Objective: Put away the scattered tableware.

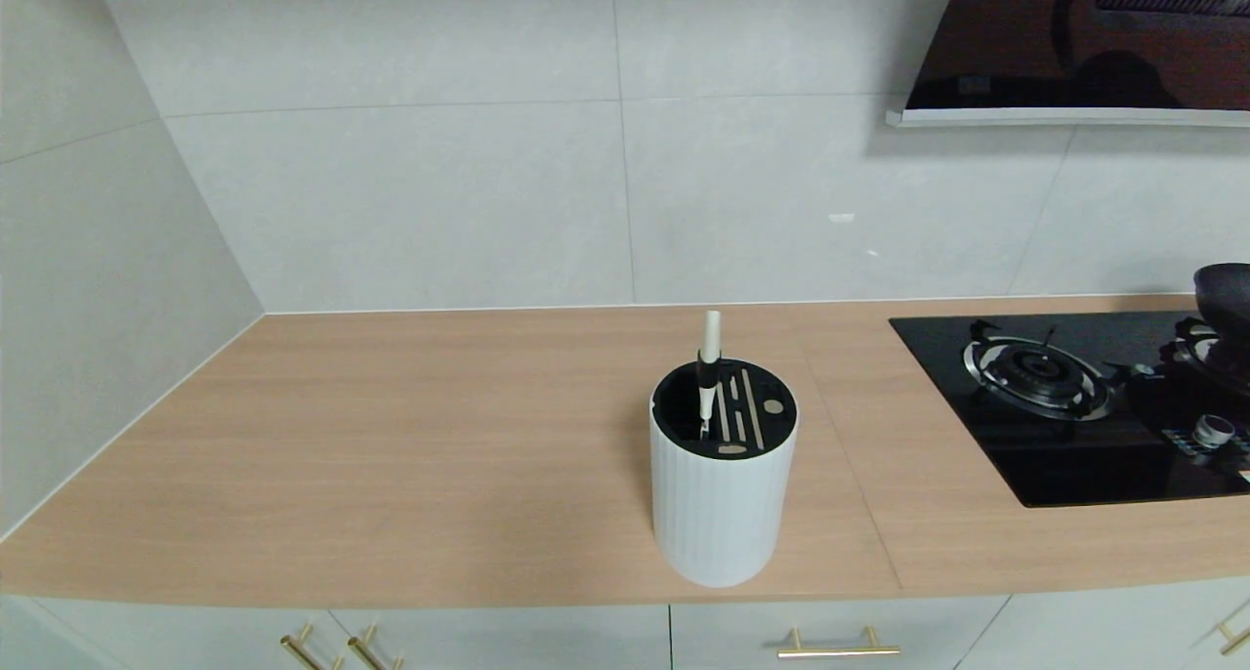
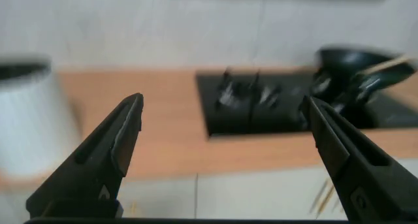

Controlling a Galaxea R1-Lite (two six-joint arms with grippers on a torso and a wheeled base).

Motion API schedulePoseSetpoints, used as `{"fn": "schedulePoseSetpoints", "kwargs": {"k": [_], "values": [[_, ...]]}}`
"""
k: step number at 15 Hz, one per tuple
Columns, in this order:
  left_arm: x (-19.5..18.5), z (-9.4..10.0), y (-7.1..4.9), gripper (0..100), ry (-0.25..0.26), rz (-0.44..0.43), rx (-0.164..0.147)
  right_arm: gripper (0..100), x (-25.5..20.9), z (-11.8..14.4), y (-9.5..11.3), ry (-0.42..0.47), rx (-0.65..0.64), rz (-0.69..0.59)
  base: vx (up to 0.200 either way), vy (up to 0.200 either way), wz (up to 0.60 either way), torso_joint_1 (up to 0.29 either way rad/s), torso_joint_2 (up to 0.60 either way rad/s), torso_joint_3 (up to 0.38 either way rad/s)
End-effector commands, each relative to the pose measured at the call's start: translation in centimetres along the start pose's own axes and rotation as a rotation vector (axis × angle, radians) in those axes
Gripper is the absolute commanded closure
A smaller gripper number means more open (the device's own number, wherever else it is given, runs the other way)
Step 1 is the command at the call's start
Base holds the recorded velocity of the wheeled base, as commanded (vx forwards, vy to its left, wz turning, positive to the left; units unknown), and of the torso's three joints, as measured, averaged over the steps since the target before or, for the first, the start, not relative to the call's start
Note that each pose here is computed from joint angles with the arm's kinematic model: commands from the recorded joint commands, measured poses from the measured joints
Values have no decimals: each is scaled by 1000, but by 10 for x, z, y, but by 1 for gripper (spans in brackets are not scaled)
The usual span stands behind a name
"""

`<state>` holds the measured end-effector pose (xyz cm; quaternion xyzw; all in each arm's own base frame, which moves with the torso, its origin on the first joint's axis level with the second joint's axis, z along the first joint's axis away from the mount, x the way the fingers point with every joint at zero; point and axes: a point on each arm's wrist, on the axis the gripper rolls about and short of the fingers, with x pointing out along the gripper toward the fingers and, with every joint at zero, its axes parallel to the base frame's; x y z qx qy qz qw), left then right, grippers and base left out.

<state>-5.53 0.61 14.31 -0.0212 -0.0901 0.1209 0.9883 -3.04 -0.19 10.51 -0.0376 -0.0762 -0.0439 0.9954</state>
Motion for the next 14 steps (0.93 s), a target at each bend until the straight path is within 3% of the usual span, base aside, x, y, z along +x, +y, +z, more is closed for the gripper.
{"fn": "schedulePoseSetpoints", "kwargs": {"k": [1, 2, 3, 5, 6, 10, 12, 14], "values": [[17, -47, -5, 0, 36, -66, -12, 0, 4, -20, 3, 50, 1, 64, 0, 0, 0, 0, 0, 0], [20, -56, -6, 0, 41, -72, -4, 0, 4, -21, 3, 62, 1, 70, 0, 0, 0, 0, 0, 0], [20, -61, -6, 0, 71, -86, 18, 0, 3, -25, 4, 100, 5, 76, 0, 0, 0, 0, 0, 0], [19, -66, -6, 0, 118, -107, 31, 0, 3, -29, 4, 139, 43, 82, 0, 0, 0, 0, 0, 0], [18, -73, -7, 0, 181, -172, 45, 0, 3, -30, 5, 151, 49, 90, 0, 0, 0, 0, 0, 0], [18, -72, -8, 0, 177, -204, 60, 0, 3, -30, 5, 147, 50, 96, 0, 0, 0, 0, 0, 0], [18, -72, -8, 0, 181, -202, 39, 0, 3, -30, 5, 147, 52, 97, 0, 0, 0, 0, 0, 0], [18, -72, -8, 0, 181, -202, 39, 0, 3, -30, 5, 147, 56, 97, 0, 0, 0, 0, 0, 0]]}}
